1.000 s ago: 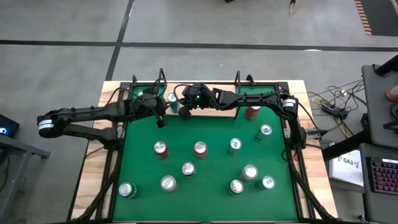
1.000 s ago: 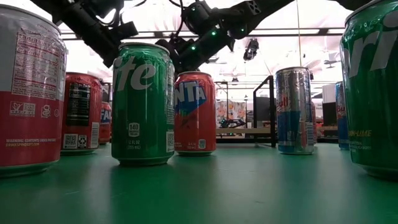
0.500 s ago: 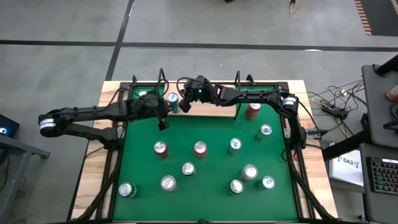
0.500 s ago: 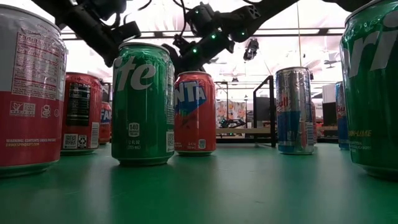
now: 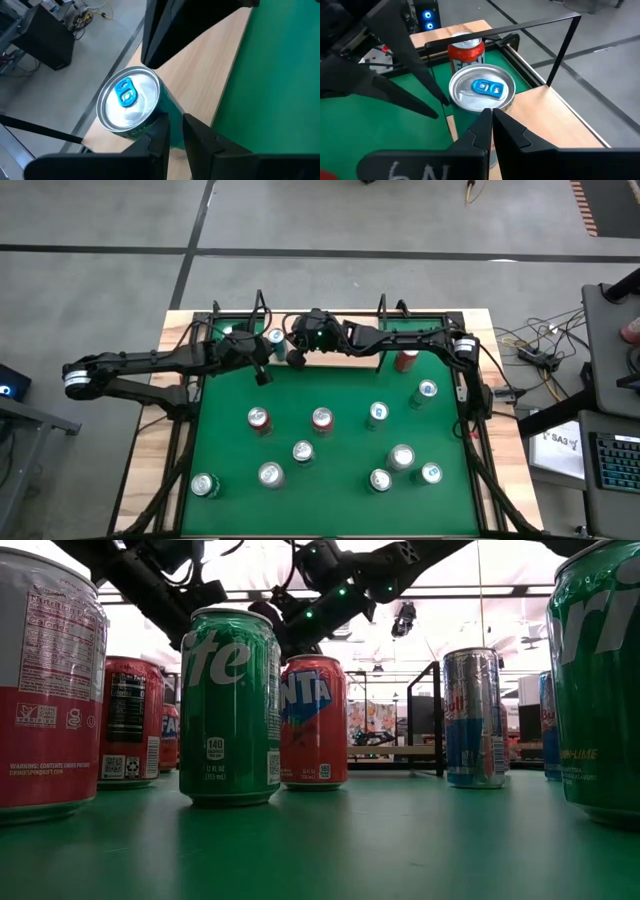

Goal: Pick and place cans onto a shelf
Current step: Put the top left blue silver soda can on the shelf

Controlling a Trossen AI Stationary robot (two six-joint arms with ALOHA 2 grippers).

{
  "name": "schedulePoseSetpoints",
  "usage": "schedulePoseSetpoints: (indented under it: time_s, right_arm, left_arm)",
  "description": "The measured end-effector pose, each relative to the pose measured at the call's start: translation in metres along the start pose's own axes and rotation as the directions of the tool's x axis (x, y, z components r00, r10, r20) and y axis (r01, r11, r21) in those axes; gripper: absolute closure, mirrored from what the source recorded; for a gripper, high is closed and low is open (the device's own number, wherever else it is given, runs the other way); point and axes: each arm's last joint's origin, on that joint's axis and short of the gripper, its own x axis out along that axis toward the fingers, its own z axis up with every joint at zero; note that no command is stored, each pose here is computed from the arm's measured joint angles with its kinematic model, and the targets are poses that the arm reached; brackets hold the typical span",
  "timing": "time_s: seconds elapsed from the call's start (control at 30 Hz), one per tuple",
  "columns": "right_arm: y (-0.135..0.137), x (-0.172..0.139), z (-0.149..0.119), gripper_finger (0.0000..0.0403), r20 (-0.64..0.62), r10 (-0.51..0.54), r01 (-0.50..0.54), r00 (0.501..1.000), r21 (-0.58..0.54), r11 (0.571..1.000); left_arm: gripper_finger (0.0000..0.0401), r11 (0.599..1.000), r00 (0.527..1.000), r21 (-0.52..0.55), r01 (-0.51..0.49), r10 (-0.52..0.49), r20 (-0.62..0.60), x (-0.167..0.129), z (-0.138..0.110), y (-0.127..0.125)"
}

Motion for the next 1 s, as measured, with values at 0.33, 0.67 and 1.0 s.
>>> schedulePoseSetpoints:
  time_s: [0.33,0.67,1.0]
  right_arm:
    - [0.016,-0.002,-0.004,0.0394,-0.026,0.025,-0.025,0.999,-0.006,1.0]
    - [-0.016,0.0,-0.001,0.0394,-0.022,-0.099,0.1,0.995,0.036,0.994]
    - [-0.039,0.019,-0.006,0.0394,0.069,-0.025,0.02,0.997,0.075,0.997]
  left_arm:
    - [0.0365,1.0,0.998,-0.002,-0.017,0.016,-0.054,-0.001,-0.005,0.0]
    - [0.0365,0.992,0.992,-0.034,0.123,-0.124,-0.027,-0.003,-0.005,-0.004]
    - [0.0365,0.998,0.999,-0.029,0.05,-0.05,0.002,0.001,-0.001,-0.001]
